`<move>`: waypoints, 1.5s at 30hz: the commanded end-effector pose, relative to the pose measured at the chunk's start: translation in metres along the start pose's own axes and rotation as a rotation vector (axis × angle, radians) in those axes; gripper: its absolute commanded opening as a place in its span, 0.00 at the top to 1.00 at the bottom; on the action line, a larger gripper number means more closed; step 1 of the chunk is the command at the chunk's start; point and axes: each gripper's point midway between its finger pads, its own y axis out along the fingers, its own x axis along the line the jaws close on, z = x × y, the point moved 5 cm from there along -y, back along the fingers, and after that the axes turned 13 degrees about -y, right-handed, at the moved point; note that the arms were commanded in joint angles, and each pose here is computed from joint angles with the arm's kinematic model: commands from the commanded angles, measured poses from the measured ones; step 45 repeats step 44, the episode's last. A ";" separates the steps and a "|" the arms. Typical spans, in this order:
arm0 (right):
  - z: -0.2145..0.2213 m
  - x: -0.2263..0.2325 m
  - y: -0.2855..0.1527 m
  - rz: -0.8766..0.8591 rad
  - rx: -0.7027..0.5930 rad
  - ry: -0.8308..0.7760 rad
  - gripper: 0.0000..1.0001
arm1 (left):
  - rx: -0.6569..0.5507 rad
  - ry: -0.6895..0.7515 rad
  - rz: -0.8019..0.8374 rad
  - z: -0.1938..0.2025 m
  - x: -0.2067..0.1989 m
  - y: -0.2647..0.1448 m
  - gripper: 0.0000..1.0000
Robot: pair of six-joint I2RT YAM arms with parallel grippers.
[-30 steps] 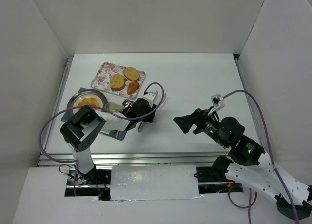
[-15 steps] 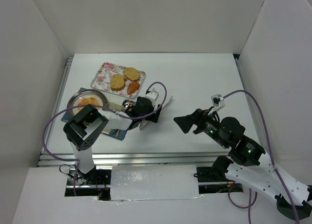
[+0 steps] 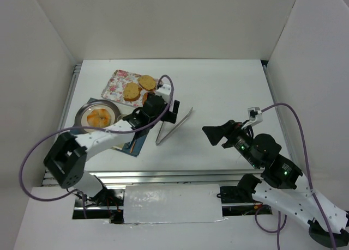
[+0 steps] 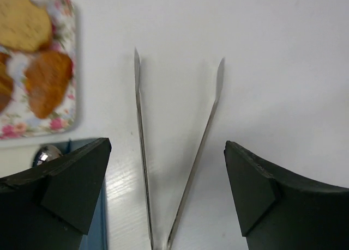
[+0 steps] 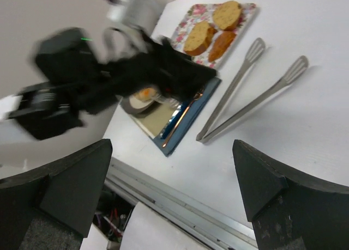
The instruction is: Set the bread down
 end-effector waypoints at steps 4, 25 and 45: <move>-0.012 -0.003 0.007 0.107 0.016 -0.003 0.00 | -0.176 -0.083 0.084 -0.092 -0.021 -0.099 0.00; -0.008 0.003 0.009 0.015 -0.019 -0.048 0.00 | -0.275 -0.251 0.068 -0.036 0.052 -0.224 0.01; -0.005 0.006 0.013 0.001 0.013 -0.062 0.00 | -0.280 -0.242 0.047 -0.034 0.054 -0.218 0.00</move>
